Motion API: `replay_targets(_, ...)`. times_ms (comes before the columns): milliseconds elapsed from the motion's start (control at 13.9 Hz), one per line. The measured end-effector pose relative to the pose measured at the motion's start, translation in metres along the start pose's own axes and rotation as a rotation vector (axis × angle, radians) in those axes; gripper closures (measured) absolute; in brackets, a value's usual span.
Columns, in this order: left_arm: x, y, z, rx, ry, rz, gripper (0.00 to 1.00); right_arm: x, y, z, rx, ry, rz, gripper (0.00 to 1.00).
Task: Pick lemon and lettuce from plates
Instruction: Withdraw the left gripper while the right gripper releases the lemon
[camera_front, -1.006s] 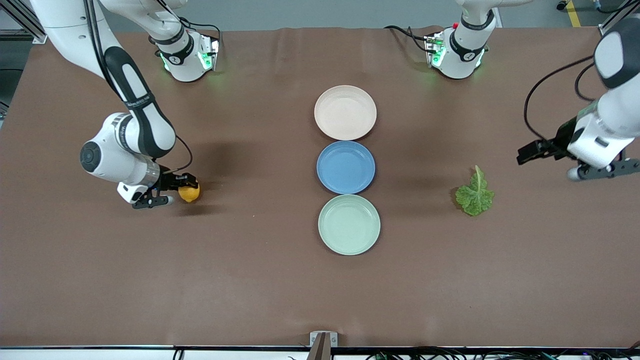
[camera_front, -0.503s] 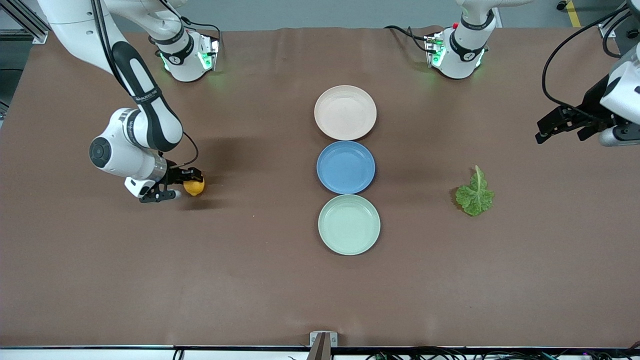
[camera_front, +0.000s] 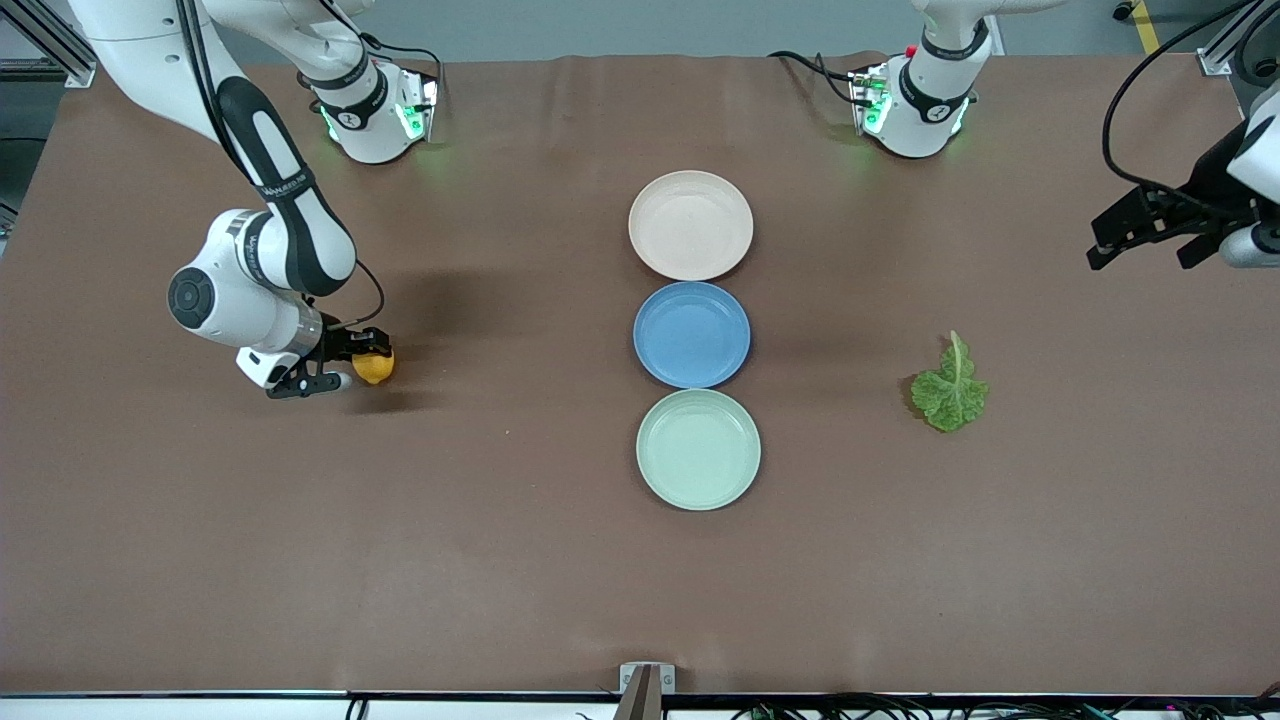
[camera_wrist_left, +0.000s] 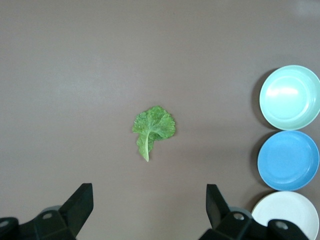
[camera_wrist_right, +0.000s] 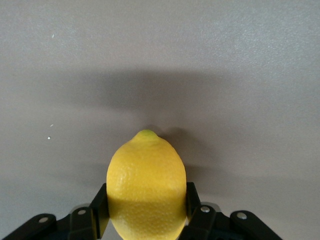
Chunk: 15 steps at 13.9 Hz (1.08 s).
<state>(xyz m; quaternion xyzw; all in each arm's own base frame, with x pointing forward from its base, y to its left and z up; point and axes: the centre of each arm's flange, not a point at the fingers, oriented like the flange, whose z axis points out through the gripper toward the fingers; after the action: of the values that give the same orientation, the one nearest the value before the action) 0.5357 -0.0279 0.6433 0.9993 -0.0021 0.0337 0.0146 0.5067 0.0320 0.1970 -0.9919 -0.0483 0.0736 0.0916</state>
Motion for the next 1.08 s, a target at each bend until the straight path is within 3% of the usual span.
replay_targets(72,-0.001,0.000,-0.003,0.000,-0.001,0.004,0.00,0.000,0.000,0.000,-0.001,0.000,-0.001,0.33)
replay_targets(287,-0.001,0.001,-0.006,0.000,0.002,0.007,0.00,0.002,0.000,-0.003,-0.009,0.006,-0.012,0.03)
replay_targets(359,-0.001,0.001,-0.007,0.000,0.002,0.008,0.00,0.005,-0.001,-0.008,-0.015,0.012,-0.020,0.00)
replay_targets(646,0.000,0.001,-0.010,-0.001,0.010,0.009,0.00,0.028,0.002,-0.056,-0.021,-0.011,-0.050,0.00)
replay_targets(1077,0.000,0.002,-0.010,-0.001,0.010,0.010,0.00,0.060,0.005,-0.187,-0.148,-0.112,-0.003,0.00)
